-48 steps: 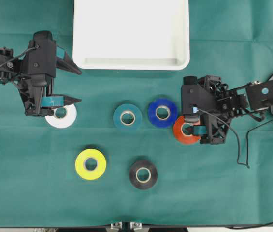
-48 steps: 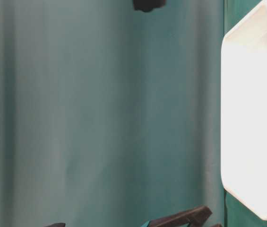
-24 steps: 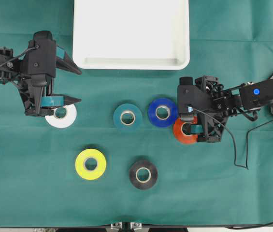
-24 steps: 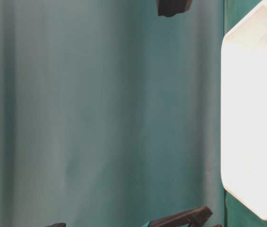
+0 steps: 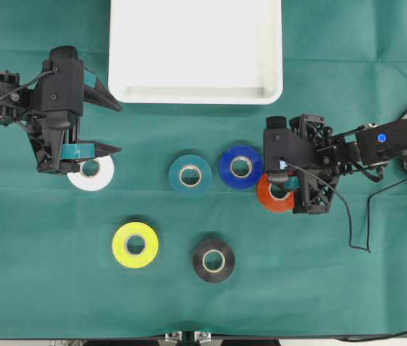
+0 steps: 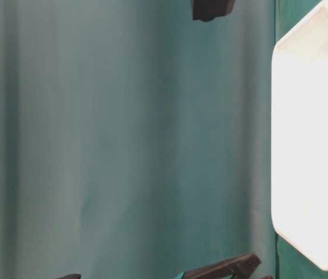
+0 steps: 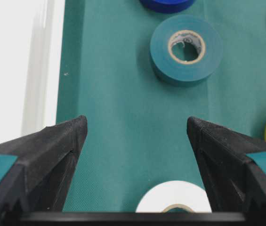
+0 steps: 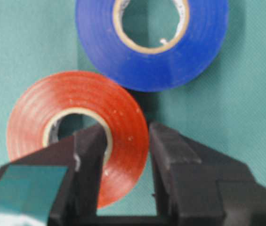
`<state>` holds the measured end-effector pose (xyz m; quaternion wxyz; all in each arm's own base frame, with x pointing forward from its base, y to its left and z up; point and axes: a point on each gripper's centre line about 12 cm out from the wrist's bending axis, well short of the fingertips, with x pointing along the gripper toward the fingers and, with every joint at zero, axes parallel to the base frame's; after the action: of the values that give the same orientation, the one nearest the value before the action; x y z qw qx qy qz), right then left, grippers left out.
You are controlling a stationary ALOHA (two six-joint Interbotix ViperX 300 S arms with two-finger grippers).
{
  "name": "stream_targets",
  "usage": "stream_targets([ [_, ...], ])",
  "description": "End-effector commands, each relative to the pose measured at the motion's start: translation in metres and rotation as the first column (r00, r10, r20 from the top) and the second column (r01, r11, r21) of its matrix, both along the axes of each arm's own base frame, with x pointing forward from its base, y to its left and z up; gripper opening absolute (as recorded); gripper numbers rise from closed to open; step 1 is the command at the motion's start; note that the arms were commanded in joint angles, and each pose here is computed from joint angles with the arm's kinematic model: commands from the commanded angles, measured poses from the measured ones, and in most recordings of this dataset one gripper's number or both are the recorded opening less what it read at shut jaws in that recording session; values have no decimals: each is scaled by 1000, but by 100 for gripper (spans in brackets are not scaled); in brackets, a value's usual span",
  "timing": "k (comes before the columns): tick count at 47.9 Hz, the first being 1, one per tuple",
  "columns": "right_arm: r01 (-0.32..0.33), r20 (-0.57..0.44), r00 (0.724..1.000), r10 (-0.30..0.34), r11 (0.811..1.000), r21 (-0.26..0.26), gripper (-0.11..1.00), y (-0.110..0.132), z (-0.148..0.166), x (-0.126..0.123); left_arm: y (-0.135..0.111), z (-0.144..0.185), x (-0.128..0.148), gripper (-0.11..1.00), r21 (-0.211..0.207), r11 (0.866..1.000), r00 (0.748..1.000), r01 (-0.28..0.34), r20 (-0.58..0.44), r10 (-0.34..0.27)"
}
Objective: Put the tape alternately from left to right into the white case.
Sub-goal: 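Close the right gripper on the red tape roll's rim, then lift the red tape roll and carry it into the white tray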
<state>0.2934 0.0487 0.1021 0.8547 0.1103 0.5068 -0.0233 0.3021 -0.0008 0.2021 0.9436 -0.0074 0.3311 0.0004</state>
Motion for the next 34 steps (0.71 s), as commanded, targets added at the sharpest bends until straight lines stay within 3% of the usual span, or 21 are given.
stream_targets([
  [1,4,44,999,-5,1000,8,26,1,12,9,0,7,2,83,-3,1000,1000,0,25,0],
  [12,4,62,998,-5,1000,12,26,1,24,9,0,7,3,83,-3,1000,1000,0,26,0],
  [28,7,175,985,-10,1000,18,26,-2,92,11,0,8,3,83,-4,1000,1000,-1,29,1],
  [34,30,192,981,-31,1000,9,26,-11,97,14,0,9,4,83,-4,1000,1000,-1,31,1],
])
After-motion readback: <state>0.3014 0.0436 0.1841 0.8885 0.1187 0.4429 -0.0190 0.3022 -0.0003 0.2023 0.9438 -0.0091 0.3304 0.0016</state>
